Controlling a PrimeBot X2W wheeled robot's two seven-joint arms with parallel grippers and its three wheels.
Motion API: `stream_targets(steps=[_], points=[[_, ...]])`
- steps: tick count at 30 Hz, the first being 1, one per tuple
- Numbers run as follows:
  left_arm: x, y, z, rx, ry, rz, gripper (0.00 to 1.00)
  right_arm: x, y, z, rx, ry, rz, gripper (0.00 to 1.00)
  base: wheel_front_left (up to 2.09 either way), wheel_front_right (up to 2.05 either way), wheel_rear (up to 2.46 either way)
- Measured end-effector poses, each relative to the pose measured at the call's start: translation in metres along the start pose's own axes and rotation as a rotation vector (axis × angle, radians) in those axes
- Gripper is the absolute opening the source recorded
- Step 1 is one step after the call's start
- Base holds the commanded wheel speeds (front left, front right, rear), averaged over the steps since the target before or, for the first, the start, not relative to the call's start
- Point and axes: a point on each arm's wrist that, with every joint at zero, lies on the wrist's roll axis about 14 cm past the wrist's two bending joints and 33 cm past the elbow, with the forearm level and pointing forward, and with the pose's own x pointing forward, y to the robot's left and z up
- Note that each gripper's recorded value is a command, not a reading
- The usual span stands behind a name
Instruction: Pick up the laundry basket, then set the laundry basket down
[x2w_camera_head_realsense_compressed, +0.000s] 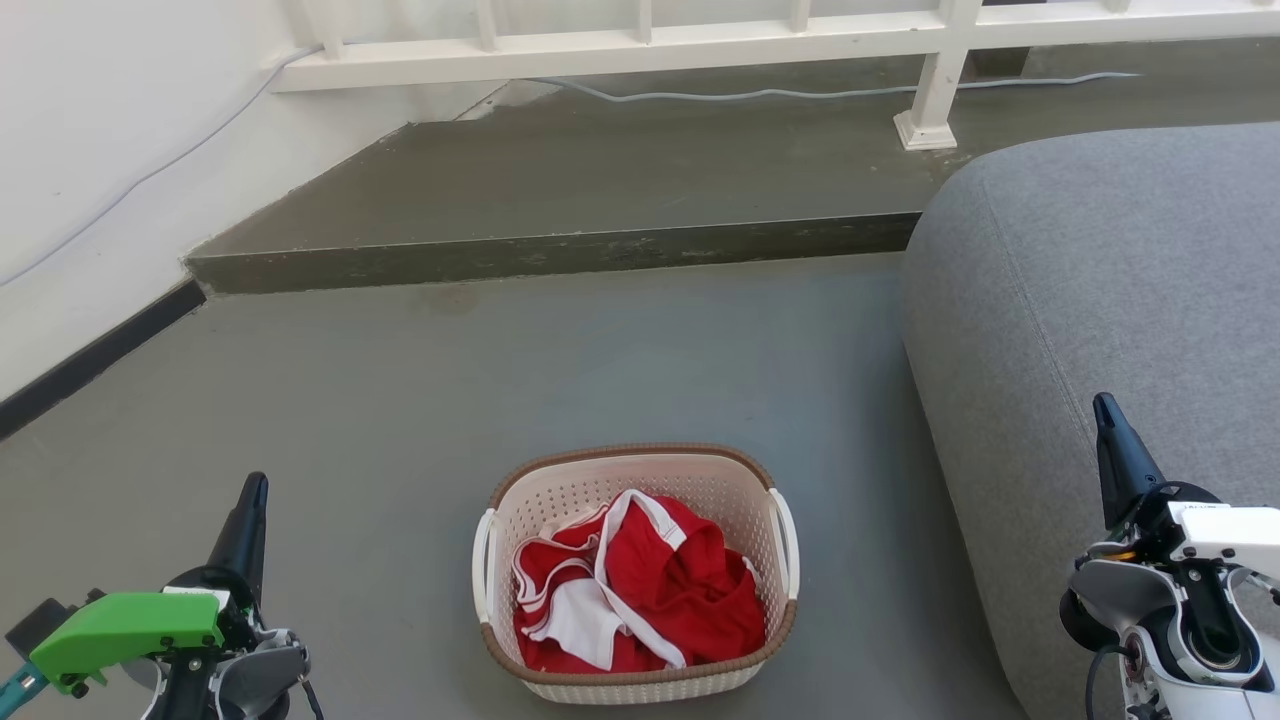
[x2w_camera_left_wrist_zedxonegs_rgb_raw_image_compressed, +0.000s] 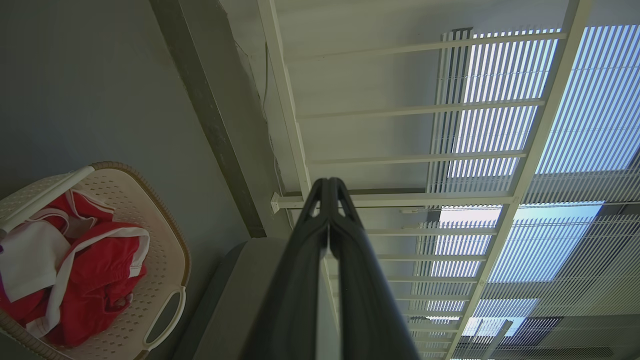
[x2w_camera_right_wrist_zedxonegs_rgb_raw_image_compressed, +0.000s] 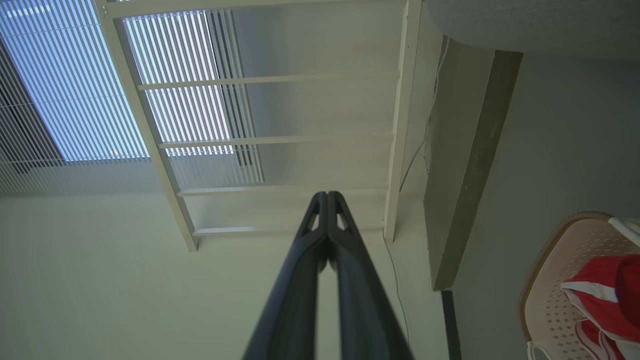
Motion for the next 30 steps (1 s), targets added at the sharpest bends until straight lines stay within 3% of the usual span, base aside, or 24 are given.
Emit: stream_targets(steps=[25,26,30], points=[[0.0,0.0,0.0,0.0,0.0,0.0,0.0,0.0,0.0,0.0,0.0,0.0,0.0,0.0,0.0,0.0,0.0],[0.0,0.0,0.0,0.0,0.0,0.0,1.0,0.0,0.0,0.0,0.0,0.0,0.0,1.0,0.0,0.0,0.0],[-0.004,0.018,-0.005,-0.022,0.002,0.052,1.0,-0.008,-0.023,-0.005,0.02,0.003,-0.07,1.0,0.0,0.0,0.0]])
